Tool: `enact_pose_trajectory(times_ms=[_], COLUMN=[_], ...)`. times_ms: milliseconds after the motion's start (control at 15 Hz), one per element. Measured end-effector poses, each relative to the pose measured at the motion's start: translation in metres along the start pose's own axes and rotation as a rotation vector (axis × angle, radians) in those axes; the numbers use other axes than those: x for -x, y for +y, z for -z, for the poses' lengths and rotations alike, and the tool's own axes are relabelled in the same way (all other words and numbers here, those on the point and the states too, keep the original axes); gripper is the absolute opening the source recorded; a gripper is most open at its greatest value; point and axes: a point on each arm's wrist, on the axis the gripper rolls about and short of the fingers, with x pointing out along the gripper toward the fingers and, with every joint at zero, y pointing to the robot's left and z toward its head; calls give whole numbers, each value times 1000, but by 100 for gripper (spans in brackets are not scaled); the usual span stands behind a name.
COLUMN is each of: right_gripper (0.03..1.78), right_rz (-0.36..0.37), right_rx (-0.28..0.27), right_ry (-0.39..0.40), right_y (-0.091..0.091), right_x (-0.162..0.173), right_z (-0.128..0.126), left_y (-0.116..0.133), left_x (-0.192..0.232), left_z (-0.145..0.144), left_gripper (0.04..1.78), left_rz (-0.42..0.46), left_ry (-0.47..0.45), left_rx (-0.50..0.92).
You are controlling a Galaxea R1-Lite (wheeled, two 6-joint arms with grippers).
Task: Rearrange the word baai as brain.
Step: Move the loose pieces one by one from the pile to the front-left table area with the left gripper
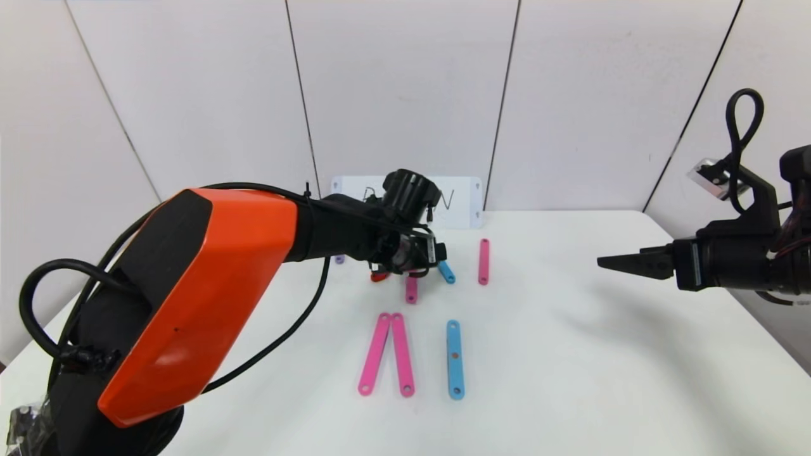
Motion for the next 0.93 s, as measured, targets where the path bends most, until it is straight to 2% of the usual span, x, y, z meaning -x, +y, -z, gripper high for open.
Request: enact_pose_trajectory(times_ms=[467, 733, 933], right_gripper=[174, 174, 174], right_rz=[-3, -6, -8], right_rx=[7, 9, 8], right_ry=[-1, -2, 2], right_y=[2, 4, 3], right_x=[0, -1, -2], right_z=[0, -1, -1], left_y=[33, 56, 78], left_x=[51, 98, 123], left_z=[-42, -51, -51], left_gripper=[174, 174, 174], left_rz=[-80, -143, -181], left_ry=[-51, 18, 44], left_rx=[-25, -18, -84])
